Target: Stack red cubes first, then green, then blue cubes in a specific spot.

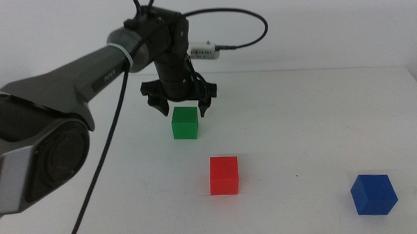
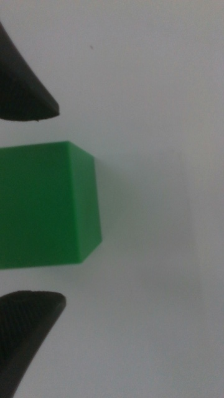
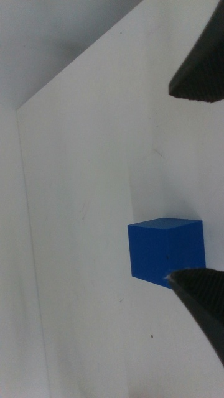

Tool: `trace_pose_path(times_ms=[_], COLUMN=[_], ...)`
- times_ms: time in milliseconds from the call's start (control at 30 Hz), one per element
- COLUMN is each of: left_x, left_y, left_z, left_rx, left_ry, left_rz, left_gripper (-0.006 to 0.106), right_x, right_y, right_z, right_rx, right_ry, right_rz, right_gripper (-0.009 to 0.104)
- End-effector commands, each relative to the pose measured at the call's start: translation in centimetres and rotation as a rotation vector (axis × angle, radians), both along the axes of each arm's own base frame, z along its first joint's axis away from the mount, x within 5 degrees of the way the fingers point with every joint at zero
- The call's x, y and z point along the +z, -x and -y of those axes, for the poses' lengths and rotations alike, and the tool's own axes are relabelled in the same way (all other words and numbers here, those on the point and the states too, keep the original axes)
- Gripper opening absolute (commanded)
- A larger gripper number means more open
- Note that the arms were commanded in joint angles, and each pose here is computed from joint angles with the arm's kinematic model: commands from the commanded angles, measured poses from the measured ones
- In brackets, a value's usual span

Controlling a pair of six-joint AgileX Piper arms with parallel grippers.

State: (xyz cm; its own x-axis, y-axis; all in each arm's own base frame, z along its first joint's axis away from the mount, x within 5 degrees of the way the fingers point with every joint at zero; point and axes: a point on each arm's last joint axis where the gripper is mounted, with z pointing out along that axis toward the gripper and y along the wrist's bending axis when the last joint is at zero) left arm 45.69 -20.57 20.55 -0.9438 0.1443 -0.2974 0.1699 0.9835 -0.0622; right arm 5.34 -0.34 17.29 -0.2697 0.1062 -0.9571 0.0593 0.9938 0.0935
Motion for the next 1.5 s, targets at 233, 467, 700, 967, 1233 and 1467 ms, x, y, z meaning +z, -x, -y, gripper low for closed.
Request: trace_pose_path(times_ms=[233, 467, 700, 967, 1233, 1467], left_x=[1.9, 1.9, 6.8, 10.5, 10.8, 10.2], left_y=[-0.8, -0.7, 2.0, 8.5, 13.2, 14.5], left_z=[0.4, 0.1, 0.0, 1.7, 4.6, 6.6], left_rx=[-0.004, 0.021, 0.056, 0.101, 0.127, 0.121], left_ry=[0.058, 0.122, 0.127, 0.083, 0.1, 0.113], left_rz=[0.112, 0.061, 0.052, 0.125, 0.11, 0.089], left_gripper=[0.078, 0.031, 0.022, 0.022, 0.022, 0.022], right_x=[1.7, 1.7, 1.7, 1.7, 1.7, 1.7], right_y=[0.1, 0.1, 0.1, 0.1, 0.1, 0.1], right_z=[-0.1, -0.1, -0.1, -0.1, -0.1, -0.1], right_rx=[0.015, 0.015, 0.015, 0.015, 0.015, 0.015], right_ry=[0.023, 0.023, 0.023, 0.023, 0.023, 0.023], right_rz=[0.125, 0.125, 0.125, 0.125, 0.125, 0.125], right_gripper=[0.085, 0.085, 0.085, 0.085, 0.085, 0.085])
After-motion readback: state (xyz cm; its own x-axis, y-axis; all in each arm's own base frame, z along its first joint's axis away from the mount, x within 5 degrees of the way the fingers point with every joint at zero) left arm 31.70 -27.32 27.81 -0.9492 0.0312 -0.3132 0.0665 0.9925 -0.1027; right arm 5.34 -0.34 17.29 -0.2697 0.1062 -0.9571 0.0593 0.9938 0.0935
